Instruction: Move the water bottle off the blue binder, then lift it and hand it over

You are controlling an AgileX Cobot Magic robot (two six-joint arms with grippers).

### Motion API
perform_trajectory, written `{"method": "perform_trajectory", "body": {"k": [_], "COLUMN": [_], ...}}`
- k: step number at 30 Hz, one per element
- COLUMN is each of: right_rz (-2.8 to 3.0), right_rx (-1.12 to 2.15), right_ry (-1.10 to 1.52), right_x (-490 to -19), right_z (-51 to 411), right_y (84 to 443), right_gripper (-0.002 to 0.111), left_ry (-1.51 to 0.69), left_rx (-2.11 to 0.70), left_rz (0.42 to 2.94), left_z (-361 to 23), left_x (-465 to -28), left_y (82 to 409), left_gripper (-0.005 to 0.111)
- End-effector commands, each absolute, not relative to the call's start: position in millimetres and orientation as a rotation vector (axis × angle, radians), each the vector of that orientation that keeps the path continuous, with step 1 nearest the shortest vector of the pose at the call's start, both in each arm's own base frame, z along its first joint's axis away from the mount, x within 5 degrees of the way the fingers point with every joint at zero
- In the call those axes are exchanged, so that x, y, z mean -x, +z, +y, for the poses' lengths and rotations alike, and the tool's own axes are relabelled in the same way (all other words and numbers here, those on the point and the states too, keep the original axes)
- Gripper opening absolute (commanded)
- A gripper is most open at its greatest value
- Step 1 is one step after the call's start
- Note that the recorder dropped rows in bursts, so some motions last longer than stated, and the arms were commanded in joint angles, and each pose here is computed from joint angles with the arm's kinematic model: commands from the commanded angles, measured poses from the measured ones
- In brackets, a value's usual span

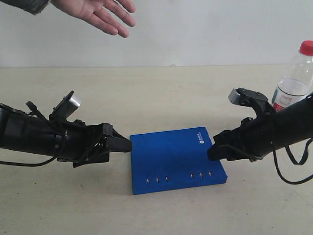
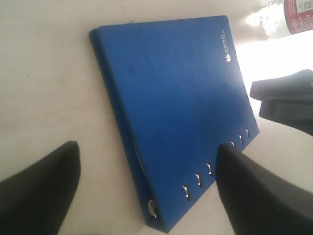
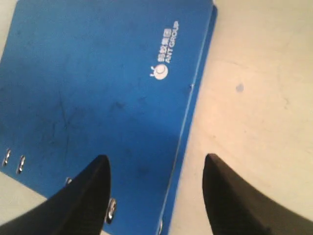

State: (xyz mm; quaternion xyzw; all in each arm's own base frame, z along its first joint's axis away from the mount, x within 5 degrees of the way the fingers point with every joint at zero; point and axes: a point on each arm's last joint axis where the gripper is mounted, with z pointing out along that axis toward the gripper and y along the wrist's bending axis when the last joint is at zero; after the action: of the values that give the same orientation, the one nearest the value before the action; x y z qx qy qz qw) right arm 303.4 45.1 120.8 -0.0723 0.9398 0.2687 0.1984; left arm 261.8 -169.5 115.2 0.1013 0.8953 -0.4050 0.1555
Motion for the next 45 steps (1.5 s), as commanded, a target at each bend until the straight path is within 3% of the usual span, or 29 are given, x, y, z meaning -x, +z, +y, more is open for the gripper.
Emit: {"method": "perform_trajectory", "body": {"k": [1, 7, 16, 20, 27, 29, 30, 32, 37, 41, 45], "right_rz": [2.674, 2.624, 2.250, 2.218, 2.416, 2.421, 2.426, 2.442, 2.563, 2.634, 2.623], "right_rx": [0.156, 0.228, 0.460, 0.465, 0.358, 0.388, 0.407, 0.416, 0.233, 0.058, -0.006], "right_ry": [0.842, 1.056, 1.498, 1.519, 1.231, 1.239, 1.240, 1.209, 1.029, 0.754, 0.643], "right_x": [-302.3, -299.1, -292.4, -292.5, -300.8, -299.0, -297.9, -298.1, -304.1, -311.9, -315.3], "right_z": [46.9, 58.1, 79.0, 79.8, 68.8, 69.2, 69.2, 67.9, 57.8, 41.7, 34.7], "right_y": [107.6, 100.9, 131.5, 133.9, 114.9, 114.7, 114.3, 112.5, 103.0, 96.0, 101.9], "right_gripper": [0.051, 0.051, 0.051, 0.051, 0.051, 0.040, 0.021, 0.000, 0.000, 0.000, 0.000], "left_ry": [-1.166, -1.165, -1.229, -1.328, -1.340, -1.328, -1.326, -1.296, -1.130, -1.134, -1.138], "left_rx": [-0.284, -0.283, -0.279, -0.286, -0.337, -0.356, -0.359, -0.351, -0.333, -0.339, -0.349], "left_rz": [2.563, 2.565, 2.600, 2.607, 2.592, 2.585, 2.583, 2.592, 2.634, 2.624, 2.596], "left_z": [-171.5, -171.5, -174.0, -177.7, -178.4, -178.2, -177.7, -176.3, -169.6, -169.7, -170.1], "left_x": [-262.2, -262.2, -259.4, -255.6, -254.6, -254.7, -255.1, -256.2, -260.8, -261.2, -261.8], "left_y": [116.1, 115.5, 102.8, 96.6, 94.1, 93.8, 93.8, 92.4, 85.7, 88.3, 96.2], "left_gripper": [0.072, 0.072, 0.072, 0.072, 0.072, 0.072, 0.072, 0.072, 0.072, 0.072, 0.072]}}
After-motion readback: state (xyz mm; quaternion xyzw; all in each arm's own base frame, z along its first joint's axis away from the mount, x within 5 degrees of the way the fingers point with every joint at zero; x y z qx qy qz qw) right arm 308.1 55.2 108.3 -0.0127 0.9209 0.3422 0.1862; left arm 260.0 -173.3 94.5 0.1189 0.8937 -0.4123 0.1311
